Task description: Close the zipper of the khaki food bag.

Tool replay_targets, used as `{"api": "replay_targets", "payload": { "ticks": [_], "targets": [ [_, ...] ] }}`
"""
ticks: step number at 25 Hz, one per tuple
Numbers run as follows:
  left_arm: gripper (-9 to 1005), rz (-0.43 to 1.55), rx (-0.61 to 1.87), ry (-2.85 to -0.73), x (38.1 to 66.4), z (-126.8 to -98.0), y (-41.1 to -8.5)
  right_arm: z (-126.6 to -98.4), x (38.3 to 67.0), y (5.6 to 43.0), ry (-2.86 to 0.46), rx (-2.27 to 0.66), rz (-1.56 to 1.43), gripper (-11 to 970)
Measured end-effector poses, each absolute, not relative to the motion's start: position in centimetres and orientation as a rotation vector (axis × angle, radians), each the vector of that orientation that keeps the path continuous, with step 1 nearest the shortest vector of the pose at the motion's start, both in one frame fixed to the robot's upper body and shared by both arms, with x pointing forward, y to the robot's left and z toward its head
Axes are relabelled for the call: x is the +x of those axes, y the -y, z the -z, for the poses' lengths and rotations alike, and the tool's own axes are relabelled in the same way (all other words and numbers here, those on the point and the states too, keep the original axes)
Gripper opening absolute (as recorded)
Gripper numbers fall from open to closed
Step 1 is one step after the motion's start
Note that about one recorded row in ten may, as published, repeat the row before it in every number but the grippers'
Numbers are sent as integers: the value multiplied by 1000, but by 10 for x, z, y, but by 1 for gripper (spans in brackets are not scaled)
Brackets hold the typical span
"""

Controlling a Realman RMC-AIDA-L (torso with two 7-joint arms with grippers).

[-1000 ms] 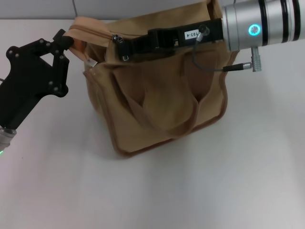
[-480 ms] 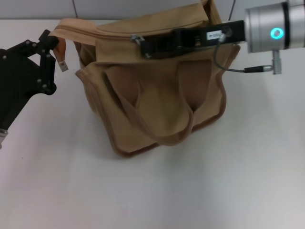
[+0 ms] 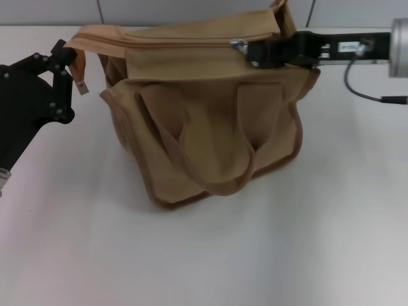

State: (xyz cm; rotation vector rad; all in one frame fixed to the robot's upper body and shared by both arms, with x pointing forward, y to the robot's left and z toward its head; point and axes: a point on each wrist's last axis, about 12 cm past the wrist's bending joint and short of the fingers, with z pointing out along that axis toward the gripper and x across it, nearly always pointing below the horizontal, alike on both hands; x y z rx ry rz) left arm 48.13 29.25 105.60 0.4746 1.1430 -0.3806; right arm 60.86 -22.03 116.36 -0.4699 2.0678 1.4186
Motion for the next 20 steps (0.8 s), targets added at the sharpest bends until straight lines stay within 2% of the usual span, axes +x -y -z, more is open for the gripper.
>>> {"api": "replay_targets", "payload": {
  "ticks": [9, 20],
  "targets": [
    [-2, 359, 467, -1169, 492, -1056, -292, -1156, 599, 250, -2068, -383, -1391, 10],
    [-2, 366, 472, -1163, 495, -1058, -289, -1157, 597, 258, -2040, -380, -1393, 13]
  ]
}}
